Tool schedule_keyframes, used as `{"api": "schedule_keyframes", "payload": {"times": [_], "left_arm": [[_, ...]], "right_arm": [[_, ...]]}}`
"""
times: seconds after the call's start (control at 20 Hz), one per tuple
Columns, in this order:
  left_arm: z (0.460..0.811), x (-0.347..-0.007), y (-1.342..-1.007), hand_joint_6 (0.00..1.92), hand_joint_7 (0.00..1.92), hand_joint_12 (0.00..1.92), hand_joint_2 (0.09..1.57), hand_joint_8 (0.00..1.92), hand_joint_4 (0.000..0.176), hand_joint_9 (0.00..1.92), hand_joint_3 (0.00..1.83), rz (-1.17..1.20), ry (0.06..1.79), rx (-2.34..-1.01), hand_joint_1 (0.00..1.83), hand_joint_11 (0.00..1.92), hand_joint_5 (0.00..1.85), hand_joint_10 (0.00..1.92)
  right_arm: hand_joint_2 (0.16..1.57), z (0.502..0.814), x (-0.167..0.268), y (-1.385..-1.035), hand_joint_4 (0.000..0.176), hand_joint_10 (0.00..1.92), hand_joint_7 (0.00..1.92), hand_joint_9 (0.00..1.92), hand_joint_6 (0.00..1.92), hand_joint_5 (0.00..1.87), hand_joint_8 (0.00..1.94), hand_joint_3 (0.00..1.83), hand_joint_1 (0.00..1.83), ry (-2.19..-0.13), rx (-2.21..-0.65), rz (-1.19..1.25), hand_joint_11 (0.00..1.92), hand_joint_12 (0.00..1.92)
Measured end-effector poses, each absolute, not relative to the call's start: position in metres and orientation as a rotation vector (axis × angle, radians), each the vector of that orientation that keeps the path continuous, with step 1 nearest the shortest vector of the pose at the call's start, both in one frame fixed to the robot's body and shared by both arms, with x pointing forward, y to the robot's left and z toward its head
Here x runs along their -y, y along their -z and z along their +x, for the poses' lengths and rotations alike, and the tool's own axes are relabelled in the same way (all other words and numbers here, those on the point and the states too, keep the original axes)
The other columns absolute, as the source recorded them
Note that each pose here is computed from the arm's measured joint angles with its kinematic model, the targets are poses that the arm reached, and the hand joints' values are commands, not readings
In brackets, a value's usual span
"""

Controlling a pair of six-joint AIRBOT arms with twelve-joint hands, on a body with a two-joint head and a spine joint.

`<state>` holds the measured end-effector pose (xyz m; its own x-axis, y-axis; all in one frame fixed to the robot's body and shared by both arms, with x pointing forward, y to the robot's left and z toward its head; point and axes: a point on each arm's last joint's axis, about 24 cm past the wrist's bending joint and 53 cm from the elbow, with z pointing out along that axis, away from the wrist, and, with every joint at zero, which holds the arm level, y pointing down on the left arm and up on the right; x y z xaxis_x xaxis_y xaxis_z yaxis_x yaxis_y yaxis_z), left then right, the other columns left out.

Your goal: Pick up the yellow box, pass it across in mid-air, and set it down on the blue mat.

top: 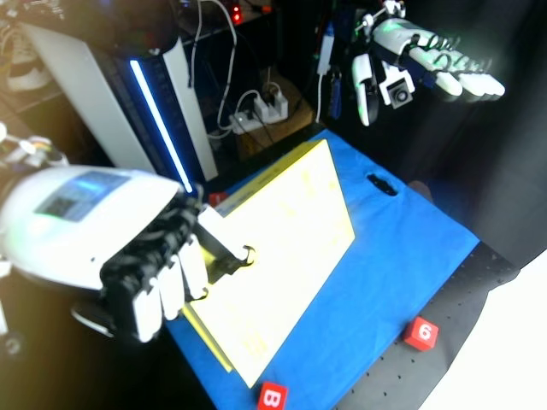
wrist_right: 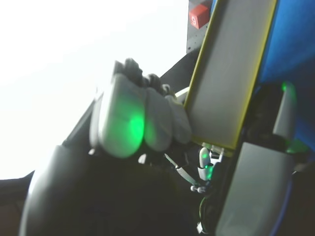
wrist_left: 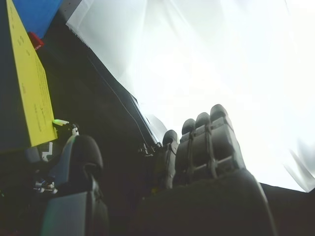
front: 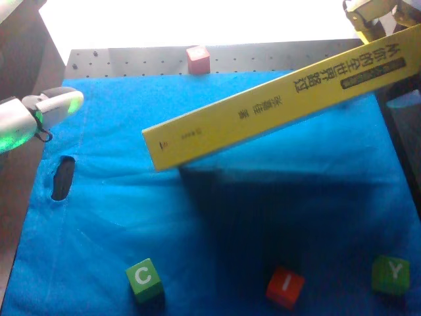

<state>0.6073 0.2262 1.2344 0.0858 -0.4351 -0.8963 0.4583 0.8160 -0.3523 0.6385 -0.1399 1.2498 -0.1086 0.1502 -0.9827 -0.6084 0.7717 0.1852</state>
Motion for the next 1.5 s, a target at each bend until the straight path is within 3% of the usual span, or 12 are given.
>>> {"api": "schedule_keyframes", "payload": {"times": [0.15, 0.25, 0.35, 0.5, 0.75, 0.9, 1.0, 1.1, 1.25, 1.4, 1.45, 1.5], "left_arm": [[0.607, -0.227, -1.236, 0.00, 0.00, 0.00, 1.16, 0.00, 0.135, 0.00, 0.00, 0.017, 0.668, -1.319, 0.58, 0.00, 0.00, 0.00], [0.606, -0.227, -1.235, 0.00, 0.00, 0.00, 1.17, 0.00, 0.117, 0.00, 0.00, 0.018, 0.666, -1.323, 0.59, 0.00, 0.00, 0.00], [0.606, -0.226, -1.234, 0.00, 0.00, 0.00, 1.17, 0.00, 0.122, 0.00, 0.00, 0.019, 0.667, -1.324, 0.58, 0.00, 0.00, 0.00], [0.606, -0.228, -1.234, 0.00, 0.00, 0.00, 1.17, 0.00, 0.106, 0.00, 0.00, 0.011, 0.663, -1.326, 0.56, 0.00, 0.00, 0.00], [0.606, -0.227, -1.234, 0.00, 0.00, 0.00, 1.16, 0.00, 0.158, 0.00, 0.00, 0.015, 0.665, -1.326, 0.53, 0.00, 0.00, 0.00], [0.606, -0.228, -1.233, 0.00, 0.00, 0.00, 1.17, 0.00, 0.157, 0.00, 0.00, 0.011, 0.662, -1.327, 0.51, 0.00, 0.00, 0.00], [0.606, -0.228, -1.233, 0.00, 0.00, 0.00, 1.17, 0.00, 0.151, 0.00, 0.00, 0.012, 0.663, -1.328, 0.50, 0.00, 0.00, 0.00], [0.606, -0.228, -1.233, 0.00, 0.00, 0.00, 1.17, 0.00, 0.158, 0.00, 0.00, 0.011, 0.663, -1.328, 0.49, 0.00, 0.00, 0.00], [0.606, -0.228, -1.233, 0.00, 0.00, 0.00, 1.18, 0.00, 0.150, 0.00, 0.00, 0.011, 0.664, -1.327, 0.46, 0.00, 0.00, 0.00], [0.606, -0.228, -1.233, 0.00, 0.00, 0.00, 1.18, 0.00, 0.160, 0.00, 0.00, 0.011, 0.664, -1.327, 0.42, 0.00, 0.00, 0.00], [0.606, -0.228, -1.233, 0.00, 0.00, 0.00, 1.18, 0.00, 0.168, 0.00, 0.00, 0.011, 0.664, -1.327, 0.43, 0.00, 0.00, 0.00], [0.606, -0.228, -1.233, 0.00, 0.00, 0.00, 1.18, 0.00, 0.174, 0.00, 0.00, 0.011, 0.664, -1.327, 0.43, 0.00, 0.00, 0.00]], "right_arm": [[0.88, 0.636, 0.145, -1.253, 0.176, 1.92, 1.49, 1.61, 1.92, 1.28, 1.94, 0.59, 1.59, -0.662, -1.554, -0.374, 1.70, 1.92], [0.88, 0.636, 0.146, -1.253, 0.176, 1.92, 1.50, 1.62, 1.92, 1.31, 1.94, 0.57, 1.60, -0.660, -1.556, -0.372, 1.70, 1.92], [0.91, 0.639, 0.150, -1.250, 0.176, 1.92, 1.44, 1.56, 1.92, 1.29, 1.94, 0.52, 1.57, -0.650, -1.570, -0.362, 1.66, 1.92], [0.98, 0.656, 0.174, -1.238, 0.176, 1.92, 1.37, 1.49, 1.92, 1.25, 1.94, 0.39, 1.55, -0.609, -1.636, -0.296, 1.59, 1.92], [1.01, 0.681, 0.184, -1.216, 0.176, 1.92, 1.34, 1.40, 1.92, 1.23, 1.94, 0.36, 1.44, -0.593, -1.722, -0.224, 1.51, 1.92], [1.05, 0.691, 0.177, -1.202, 0.176, 1.92, 1.31, 1.39, 1.92, 1.21, 1.94, 0.22, 1.47, -0.607, -1.761, -0.203, 1.48, 1.92], [1.07, 0.694, 0.170, -1.198, 0.176, 1.92, 1.29, 1.32, 1.92, 1.19, 1.94, 0.20, 1.45, -0.618, -1.769, -0.205, 1.31, 1.92], [1.09, 0.701, 0.167, -1.196, 0.176, 1.92, 1.31, 1.38, 1.92, 1.16, 1.94, 0.11, 1.48, -0.620, -1.771, -0.200, 1.46, 1.92], [1.12, 0.707, 0.169, -1.194, 0.176, 1.92, 1.27, 1.34, 1.92, 1.15, 1.94, 0.09, 1.41, -0.621, -1.779, -0.180, 1.45, 1.92], [1.11, 0.707, 0.171, -1.194, 0.174, 1.92, 1.21, 1.30, 1.92, 1.08, 1.94, 0.07, 1.41, -0.619, -1.783, -0.174, 1.43, 1.92], [1.13, 0.707, 0.171, -1.194, 0.000, 1.92, 0.95, 1.07, 1.92, 0.87, 1.94, 0.05, 1.36, -0.618, -1.783, -0.173, 1.22, 1.92], [1.14, 0.707, 0.172, -1.193, 0.000, 1.92, 0.84, 0.97, 1.92, 0.77, 1.94, 0.04, 1.33, -0.617, -1.784, -0.172, 1.13, 1.92]]}}
